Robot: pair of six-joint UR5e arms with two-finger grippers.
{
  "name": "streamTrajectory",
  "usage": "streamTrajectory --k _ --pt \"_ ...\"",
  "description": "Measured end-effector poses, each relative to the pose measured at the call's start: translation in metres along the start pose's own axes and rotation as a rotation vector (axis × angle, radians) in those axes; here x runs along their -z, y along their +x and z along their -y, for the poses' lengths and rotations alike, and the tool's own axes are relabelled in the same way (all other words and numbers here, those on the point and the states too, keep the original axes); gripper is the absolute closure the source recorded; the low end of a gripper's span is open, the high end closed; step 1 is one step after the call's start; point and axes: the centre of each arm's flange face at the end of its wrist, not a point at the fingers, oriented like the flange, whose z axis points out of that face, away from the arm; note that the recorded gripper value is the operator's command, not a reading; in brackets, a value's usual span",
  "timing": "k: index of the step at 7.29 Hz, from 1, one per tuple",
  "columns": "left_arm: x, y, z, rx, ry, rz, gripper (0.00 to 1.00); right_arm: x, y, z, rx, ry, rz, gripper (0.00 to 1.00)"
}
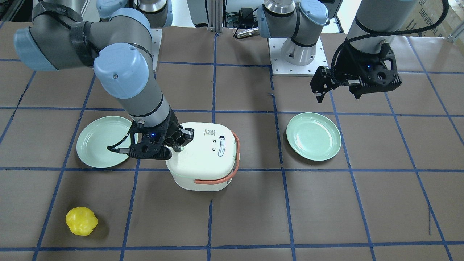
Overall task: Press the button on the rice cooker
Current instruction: 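Press down on the rice cooker's lid button with the right gripper, then lift the right gripper away as the rice cooker lid pops open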
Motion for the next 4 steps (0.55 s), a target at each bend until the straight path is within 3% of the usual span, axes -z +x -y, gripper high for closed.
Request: streamTrajectory --k 4 --pt "0.0 0.0 0.0 0.0 0.0 0.0 0.0 0.0015 -0.0003 -0.0021 -0.006 0.001 -0.001 0.88"
